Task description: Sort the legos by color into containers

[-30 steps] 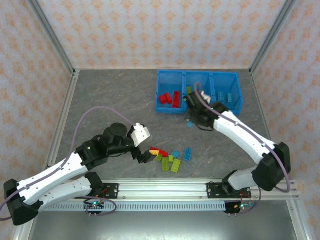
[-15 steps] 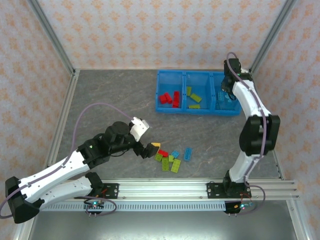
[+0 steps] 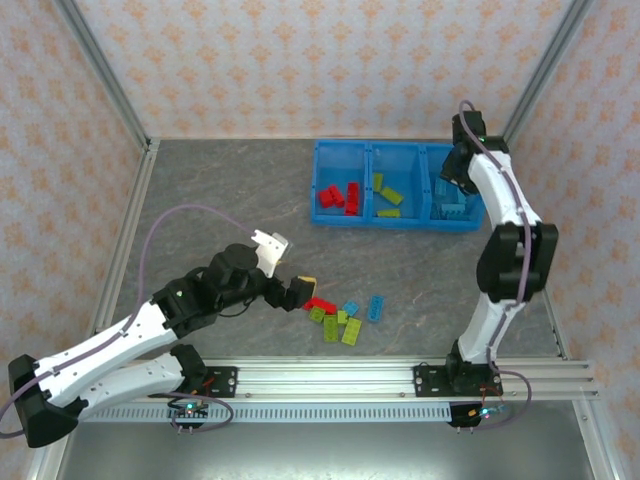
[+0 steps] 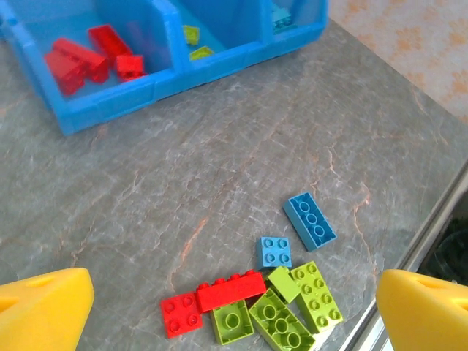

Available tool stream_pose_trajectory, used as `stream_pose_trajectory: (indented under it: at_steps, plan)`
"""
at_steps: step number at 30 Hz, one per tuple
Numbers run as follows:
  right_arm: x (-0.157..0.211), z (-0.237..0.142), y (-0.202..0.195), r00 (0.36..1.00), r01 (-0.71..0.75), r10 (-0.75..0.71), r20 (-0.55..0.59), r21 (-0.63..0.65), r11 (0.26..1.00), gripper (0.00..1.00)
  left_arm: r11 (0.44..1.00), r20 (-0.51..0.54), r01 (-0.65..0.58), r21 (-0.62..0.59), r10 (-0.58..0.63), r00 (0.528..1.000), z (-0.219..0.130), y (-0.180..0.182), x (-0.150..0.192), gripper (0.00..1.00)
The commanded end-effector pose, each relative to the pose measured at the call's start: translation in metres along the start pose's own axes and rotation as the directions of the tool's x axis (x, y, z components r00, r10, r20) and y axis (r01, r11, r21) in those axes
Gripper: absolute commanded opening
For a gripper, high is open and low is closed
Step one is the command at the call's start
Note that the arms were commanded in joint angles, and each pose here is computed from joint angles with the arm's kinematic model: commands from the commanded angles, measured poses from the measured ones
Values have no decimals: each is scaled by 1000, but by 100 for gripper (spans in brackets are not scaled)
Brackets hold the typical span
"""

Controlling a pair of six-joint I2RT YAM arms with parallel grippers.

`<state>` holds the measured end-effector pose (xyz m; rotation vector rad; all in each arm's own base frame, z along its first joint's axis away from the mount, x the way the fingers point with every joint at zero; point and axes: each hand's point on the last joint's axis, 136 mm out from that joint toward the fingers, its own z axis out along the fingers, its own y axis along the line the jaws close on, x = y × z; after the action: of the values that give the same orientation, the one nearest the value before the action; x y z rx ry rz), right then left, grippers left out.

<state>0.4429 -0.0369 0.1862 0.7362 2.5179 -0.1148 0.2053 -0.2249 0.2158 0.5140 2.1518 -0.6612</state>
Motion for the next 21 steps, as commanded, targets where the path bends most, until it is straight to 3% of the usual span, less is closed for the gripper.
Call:
stream_pose_trajectory:
  at_steps: [1,5,12,14,21]
  plan:
    - [34,-60,0,997,-75,67,-49,-174,982,57,936,-20,281,-211,-292,956,3,35,20,100]
    - [102,-101,22,983,-112,38,-182,-418,902,63,873,-144,347,-343,-414,899,10,45,54,100]
    - [204,-123,30,952,-40,-123,-281,-510,859,66,859,-263,257,-443,-399,879,39,42,80,99]
    - [217,-127,35,949,-30,-143,-283,-529,848,67,842,-274,254,-475,-416,867,48,46,88,96]
    - [220,-119,34,943,-13,-148,-298,-477,879,67,826,-396,161,-539,-418,818,74,53,122,71]
